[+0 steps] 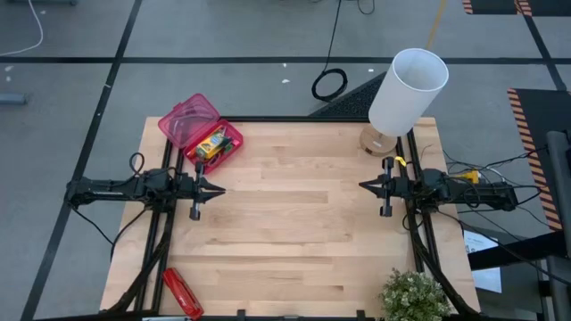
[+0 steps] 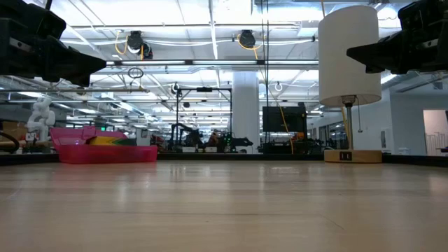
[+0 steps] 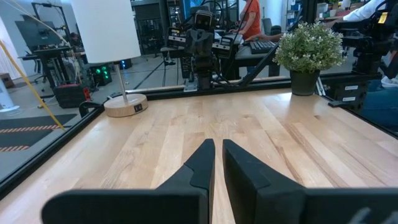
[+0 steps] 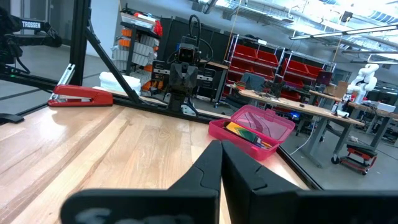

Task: Pack school essentials
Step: Return to Home Position

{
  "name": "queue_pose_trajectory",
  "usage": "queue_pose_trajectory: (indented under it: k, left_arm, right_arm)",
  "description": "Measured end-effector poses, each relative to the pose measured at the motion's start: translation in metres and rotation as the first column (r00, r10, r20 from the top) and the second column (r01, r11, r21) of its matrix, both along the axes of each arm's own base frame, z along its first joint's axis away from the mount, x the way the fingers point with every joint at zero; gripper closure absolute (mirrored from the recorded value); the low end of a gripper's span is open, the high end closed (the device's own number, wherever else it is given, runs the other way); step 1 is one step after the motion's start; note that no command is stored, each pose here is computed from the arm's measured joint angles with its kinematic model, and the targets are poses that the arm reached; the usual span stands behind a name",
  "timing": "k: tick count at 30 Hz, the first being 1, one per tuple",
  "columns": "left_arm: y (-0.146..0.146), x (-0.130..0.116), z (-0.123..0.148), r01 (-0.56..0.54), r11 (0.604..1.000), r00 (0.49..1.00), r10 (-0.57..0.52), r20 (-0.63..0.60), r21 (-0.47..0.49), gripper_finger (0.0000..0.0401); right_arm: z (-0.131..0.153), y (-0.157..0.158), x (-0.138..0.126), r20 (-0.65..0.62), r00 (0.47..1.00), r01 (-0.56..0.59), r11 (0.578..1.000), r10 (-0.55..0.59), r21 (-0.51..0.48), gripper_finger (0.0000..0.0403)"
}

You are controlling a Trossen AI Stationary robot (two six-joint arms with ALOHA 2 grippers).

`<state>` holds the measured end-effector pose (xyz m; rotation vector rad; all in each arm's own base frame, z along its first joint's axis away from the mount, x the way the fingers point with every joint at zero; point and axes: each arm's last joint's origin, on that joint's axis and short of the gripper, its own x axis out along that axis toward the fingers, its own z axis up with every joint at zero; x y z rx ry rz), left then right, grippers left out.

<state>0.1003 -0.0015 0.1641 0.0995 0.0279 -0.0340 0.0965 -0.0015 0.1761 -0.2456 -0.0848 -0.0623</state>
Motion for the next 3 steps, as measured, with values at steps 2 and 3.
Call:
queue_pose_trajectory:
  k: [2,3]
  left_arm:
    - [0.0,0.0,0.0,0.0,1.0,1.0,0.0,0.0,0.0,0.0366]
    - [0.0,0.0,0.0,0.0,1.0,1.0,0.0,0.0,0.0,0.0366]
  right_arm:
    - [-0.0001,0.0,0.0,0.0,1.0,0.0,1.0,0.0,0.0,0.0403]
    - [-0.0001,0.0,0.0,0.0,1.0,0.0,1.0,0.0,0.0,0.0403]
